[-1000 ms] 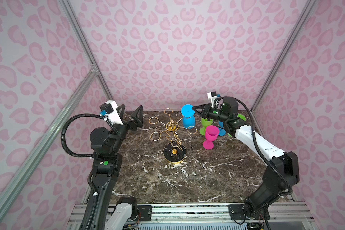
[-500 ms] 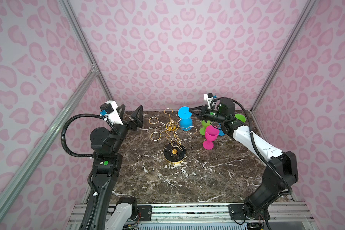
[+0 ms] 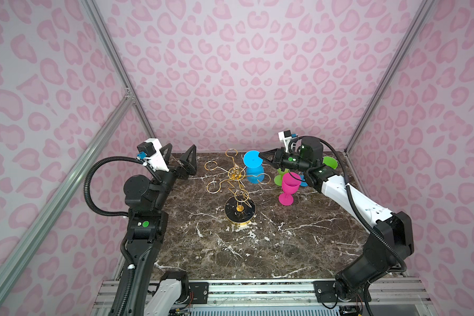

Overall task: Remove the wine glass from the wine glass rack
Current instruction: 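Close the right gripper on the blue glass base hanging on the rack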

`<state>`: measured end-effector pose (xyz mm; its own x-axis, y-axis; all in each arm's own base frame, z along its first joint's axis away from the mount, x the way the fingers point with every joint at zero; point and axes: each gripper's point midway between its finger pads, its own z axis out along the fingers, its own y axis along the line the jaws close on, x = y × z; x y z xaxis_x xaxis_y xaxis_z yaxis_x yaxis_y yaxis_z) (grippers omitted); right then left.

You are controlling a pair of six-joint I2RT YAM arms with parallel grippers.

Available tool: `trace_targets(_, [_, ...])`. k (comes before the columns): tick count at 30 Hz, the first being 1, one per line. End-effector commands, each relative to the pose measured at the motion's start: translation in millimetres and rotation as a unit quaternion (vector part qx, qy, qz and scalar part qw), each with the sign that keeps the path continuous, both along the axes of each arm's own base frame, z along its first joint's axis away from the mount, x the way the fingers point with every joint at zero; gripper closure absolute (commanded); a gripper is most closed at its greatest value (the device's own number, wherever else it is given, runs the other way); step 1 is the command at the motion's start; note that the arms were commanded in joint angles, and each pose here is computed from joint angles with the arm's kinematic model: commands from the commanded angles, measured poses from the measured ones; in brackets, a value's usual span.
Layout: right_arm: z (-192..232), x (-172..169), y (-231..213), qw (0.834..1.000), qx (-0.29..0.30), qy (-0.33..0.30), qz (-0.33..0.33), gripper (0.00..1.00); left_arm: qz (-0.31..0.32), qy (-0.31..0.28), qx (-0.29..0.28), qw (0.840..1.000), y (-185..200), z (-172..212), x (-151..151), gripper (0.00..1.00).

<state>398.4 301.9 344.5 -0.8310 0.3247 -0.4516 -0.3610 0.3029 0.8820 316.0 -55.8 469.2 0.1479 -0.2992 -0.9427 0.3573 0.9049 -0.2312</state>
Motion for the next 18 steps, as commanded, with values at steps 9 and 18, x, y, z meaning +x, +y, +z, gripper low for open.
trace_targets(9, [1.7,-16.7,-8.8,1.0,-0.016,-0.017,-0.007,1.0,-0.007,-0.012,-0.008,1.0,-2.4,7.0,-2.3,0.03])
trace_targets(18, [2.2,-24.1,-16.6,1.0,-0.02,-0.02,-0.013,1.0,-0.015,-0.009,-0.02,1.0,-4.6,9.0,-1.3,0.04])
